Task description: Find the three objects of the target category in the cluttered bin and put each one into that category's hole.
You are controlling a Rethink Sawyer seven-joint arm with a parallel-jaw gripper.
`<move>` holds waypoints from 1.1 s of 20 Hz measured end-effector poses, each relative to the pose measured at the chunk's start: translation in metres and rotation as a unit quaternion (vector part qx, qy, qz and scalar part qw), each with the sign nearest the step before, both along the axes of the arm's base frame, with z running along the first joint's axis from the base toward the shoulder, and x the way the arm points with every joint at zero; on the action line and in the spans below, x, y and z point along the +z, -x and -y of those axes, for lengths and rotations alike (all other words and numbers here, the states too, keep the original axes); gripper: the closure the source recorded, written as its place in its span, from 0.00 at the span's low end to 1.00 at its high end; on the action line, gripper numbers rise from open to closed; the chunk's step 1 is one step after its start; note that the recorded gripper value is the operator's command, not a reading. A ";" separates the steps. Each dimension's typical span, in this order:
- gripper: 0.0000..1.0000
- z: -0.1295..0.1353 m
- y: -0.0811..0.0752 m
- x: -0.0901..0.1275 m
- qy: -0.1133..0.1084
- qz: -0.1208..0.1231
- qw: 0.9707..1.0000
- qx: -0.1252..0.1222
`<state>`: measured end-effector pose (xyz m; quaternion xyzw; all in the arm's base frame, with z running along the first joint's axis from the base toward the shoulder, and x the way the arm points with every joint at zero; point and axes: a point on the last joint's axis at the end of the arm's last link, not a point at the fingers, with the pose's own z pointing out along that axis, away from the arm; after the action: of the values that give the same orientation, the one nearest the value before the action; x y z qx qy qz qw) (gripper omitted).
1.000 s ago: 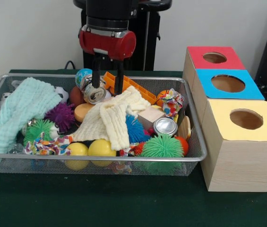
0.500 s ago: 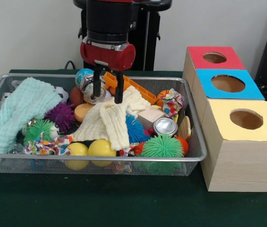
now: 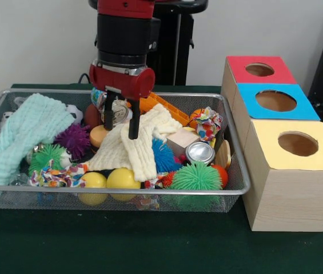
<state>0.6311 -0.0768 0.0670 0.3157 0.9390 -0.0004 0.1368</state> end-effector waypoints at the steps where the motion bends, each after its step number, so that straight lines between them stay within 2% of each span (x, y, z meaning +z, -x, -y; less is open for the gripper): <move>1: 0.00 0.002 -0.001 -0.003 0.002 0.004 1.000 -0.002; 9: 0.00 0.017 -0.002 -0.034 0.013 0.029 0.999 -0.020; 16: 0.00 0.007 0.003 -0.055 0.010 0.032 0.999 -0.010; 22: 0.00 -0.012 0.010 -0.062 -0.006 0.027 1.000 -0.001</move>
<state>0.6209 -0.0647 0.0053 0.3172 0.9347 0.0137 0.1600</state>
